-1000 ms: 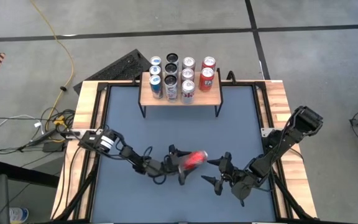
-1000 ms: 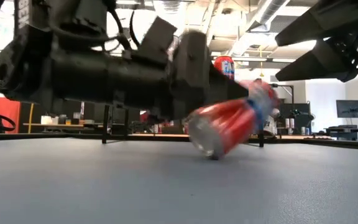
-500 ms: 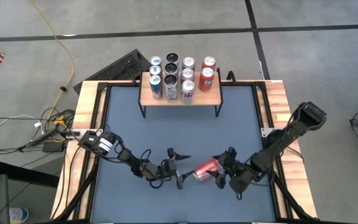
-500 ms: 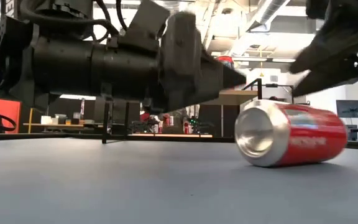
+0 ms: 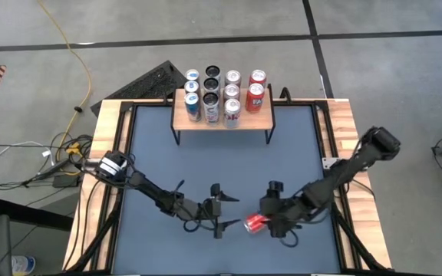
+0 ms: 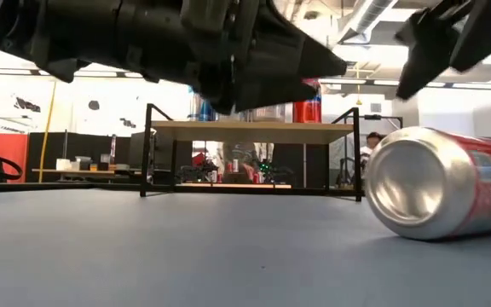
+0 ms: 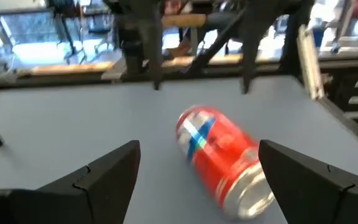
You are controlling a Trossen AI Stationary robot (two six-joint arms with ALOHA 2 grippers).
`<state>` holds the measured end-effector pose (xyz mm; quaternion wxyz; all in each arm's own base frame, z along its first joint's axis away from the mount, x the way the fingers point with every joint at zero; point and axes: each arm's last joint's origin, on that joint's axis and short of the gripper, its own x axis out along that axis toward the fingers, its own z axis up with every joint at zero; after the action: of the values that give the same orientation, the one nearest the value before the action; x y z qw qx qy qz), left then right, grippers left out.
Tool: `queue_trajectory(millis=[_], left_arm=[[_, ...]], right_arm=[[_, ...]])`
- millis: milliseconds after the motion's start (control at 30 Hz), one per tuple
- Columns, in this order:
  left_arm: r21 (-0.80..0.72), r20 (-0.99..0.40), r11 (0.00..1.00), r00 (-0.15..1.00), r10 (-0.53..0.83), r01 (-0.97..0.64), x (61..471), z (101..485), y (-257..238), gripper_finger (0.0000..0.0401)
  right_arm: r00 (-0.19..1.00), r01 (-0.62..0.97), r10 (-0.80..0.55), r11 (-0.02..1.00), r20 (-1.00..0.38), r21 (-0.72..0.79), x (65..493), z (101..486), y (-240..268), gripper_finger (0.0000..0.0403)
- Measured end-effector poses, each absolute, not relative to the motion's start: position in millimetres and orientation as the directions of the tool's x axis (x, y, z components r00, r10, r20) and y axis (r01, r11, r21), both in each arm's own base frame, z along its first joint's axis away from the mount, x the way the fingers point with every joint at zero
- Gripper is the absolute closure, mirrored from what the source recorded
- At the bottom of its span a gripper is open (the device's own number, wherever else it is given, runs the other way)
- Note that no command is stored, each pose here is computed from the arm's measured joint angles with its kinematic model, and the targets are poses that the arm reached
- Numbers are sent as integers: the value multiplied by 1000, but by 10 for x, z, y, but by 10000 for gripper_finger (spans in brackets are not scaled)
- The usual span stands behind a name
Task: Place canned beverage on shelf
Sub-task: Put the orange soda can on the shelf aligned with the other orange soda can
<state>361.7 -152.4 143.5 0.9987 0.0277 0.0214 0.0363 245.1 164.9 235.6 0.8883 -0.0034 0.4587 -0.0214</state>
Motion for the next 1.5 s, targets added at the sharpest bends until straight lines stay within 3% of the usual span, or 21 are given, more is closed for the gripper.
queue_trajectory(millis=[267,433,667,867,1133,1500], left_arm=[[42,-68,991,989,128,-126,3592,1438,-1539,85],[42,-85,991,988,128,-125,3589,1419,-1541,85],[36,-103,991,986,128,-125,3579,1397,-1557,85],[33,-97,991,987,130,-127,3571,1404,-1574,85],[14,-95,992,987,130,-129,3565,1407,-1587,85],[6,-84,992,989,125,-125,3567,1419,-1588,85]], right_arm=[[313,-44,152,988,-938,145,2803,1958,1752,60],[201,-113,95,991,-975,73,2856,1656,1838,60],[77,-77,37,997,-996,31,2888,1300,1862,60],[113,-3,53,999,-992,53,2904,1350,1847,60],[199,-29,70,997,-977,66,2943,1486,1813,60],[210,14,89,995,-974,94,3030,1502,1695,61]])
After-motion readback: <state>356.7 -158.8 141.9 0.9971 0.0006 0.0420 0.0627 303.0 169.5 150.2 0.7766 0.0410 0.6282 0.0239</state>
